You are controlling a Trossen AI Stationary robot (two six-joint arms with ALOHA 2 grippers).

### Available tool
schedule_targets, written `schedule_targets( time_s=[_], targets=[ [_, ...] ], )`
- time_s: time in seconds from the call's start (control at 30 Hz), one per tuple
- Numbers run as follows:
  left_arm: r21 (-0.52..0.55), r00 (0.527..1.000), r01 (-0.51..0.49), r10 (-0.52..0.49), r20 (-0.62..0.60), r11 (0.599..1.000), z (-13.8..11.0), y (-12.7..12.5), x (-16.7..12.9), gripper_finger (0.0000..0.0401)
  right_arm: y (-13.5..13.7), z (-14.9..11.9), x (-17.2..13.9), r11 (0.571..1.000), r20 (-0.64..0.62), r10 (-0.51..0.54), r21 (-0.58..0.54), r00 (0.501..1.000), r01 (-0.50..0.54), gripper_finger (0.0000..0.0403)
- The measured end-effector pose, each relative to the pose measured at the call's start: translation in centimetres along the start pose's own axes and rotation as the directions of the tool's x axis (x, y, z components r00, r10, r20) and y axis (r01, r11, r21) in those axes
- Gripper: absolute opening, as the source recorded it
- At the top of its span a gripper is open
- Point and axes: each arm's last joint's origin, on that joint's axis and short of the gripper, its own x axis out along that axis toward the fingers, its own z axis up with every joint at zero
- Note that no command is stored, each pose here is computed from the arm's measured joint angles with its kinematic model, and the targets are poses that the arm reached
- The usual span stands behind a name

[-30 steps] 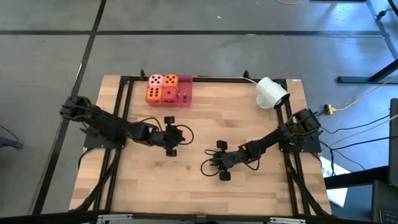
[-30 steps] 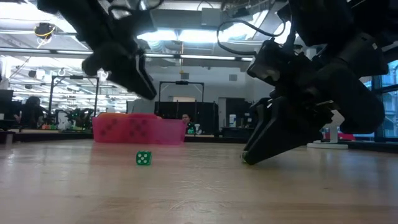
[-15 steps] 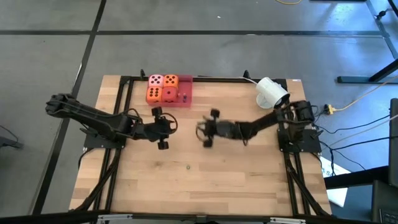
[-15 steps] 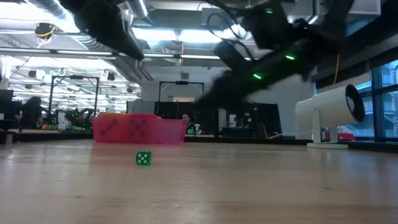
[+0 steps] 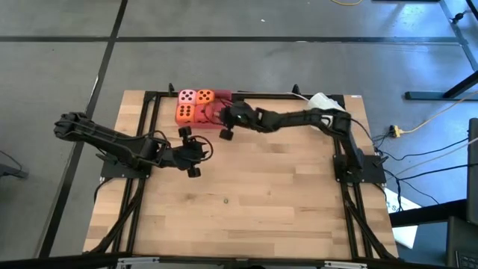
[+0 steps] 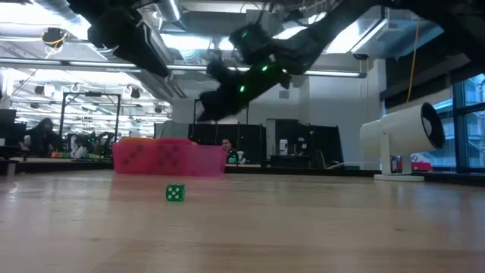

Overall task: Pick & Place Dice
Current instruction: Put the small light green die into the red bin, then put the small green die into the red bin

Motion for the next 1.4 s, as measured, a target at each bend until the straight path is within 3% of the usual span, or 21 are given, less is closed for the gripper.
schedule_targets(
  time_s=[0.13, 0.23, 0.53, 0.7, 1.1, 1.4],
  targets=[
    [-0.022, 1.0, 0.001, -0.001, -0.008, 1.0, -0.1, 0.0, 0.0, 0.0129, -1.0, -0.3, 1.7, 0.994, -0.169, -0.1, 0.022, 0.981, 0.105, 0.0075],
    [-0.033, 0.999, -0.002, 0.001, -0.034, 0.999, -0.4, 0.0, 0.0, 0.0129, -1.2, -0.1, 1.9, 0.991, -0.209, -0.114, 0.047, 0.971, 0.127, 0.0075],
    [-0.082, 0.997, -0.011, 0.005, -0.076, 0.997, -0.9, 0.1, 0.0, 0.0129, -1.4, -0.2, 2.0, 0.995, -0.196, -0.039, 0.086, 0.98, 0.057, 0.0076],
    [-0.082, 0.997, -0.011, 0.005, -0.075, 0.997, -0.9, 0.1, 0.0, 0.0129, -1.4, -0.2, 2.0, 0.985, -0.201, -0.036, 0.157, 0.979, 0.069, 0.0091],
    [-0.083, 0.997, -0.011, 0.004, -0.075, 0.997, -0.8, 0.1, 0.0, 0.0129, -1.3, -0.2, 2.0, 0.989, -0.204, -0.047, 0.125, 0.978, 0.073, 0.0146],
    [-0.098, 0.997, -0.007, 0.0, -0.075, 0.995, -0.9, 0.0, 0.0, 0.0129, -0.5, 0.4, 1.6, 0.994, -0.187, -0.013, 0.105, 0.982, 0.033, 0.0152]
  ],
)
